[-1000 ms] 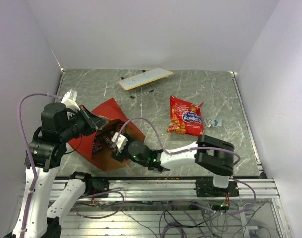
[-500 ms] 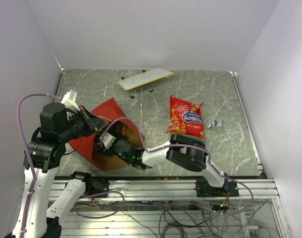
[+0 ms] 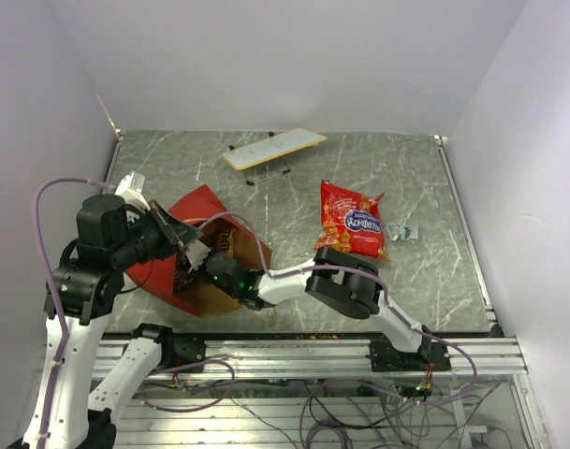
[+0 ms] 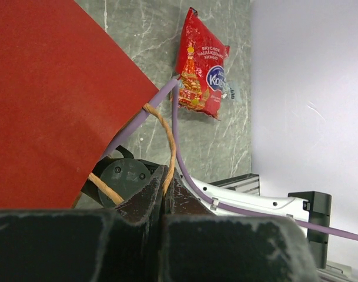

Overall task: Take the snacks out of the paper bag
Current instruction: Take out the snack from the paper bag.

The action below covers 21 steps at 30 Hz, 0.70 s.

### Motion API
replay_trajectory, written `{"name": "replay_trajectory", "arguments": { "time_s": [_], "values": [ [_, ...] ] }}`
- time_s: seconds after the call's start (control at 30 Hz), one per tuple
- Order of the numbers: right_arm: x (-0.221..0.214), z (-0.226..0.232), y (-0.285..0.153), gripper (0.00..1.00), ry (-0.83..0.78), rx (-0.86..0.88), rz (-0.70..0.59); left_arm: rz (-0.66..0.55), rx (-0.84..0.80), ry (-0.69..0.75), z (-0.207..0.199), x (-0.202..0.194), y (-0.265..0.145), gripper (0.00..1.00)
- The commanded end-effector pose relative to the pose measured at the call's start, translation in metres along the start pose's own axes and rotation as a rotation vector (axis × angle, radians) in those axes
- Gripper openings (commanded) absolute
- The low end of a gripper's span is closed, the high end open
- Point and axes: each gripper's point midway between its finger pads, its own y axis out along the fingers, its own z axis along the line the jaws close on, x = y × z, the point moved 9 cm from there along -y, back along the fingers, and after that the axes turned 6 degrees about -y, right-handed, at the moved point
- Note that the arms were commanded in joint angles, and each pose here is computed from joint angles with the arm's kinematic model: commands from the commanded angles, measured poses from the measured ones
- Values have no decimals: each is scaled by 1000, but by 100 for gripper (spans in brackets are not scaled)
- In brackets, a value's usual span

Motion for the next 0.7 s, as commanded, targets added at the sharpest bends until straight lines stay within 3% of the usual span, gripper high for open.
{"name": "replay_trajectory", "arguments": {
  "time_s": [0.0, 0.2, 0.67],
  "values": [
    [0, 0, -13, 23, 29, 54, 29, -36, -11, 17, -10, 8, -5, 7],
    [5, -5, -31, 1, 26, 94, 45, -55, -19, 15, -12, 12, 0, 7],
    [53, -37, -101, 0, 165, 138, -56, -16, -49, -10, -14, 16, 15, 7]
  ]
}}
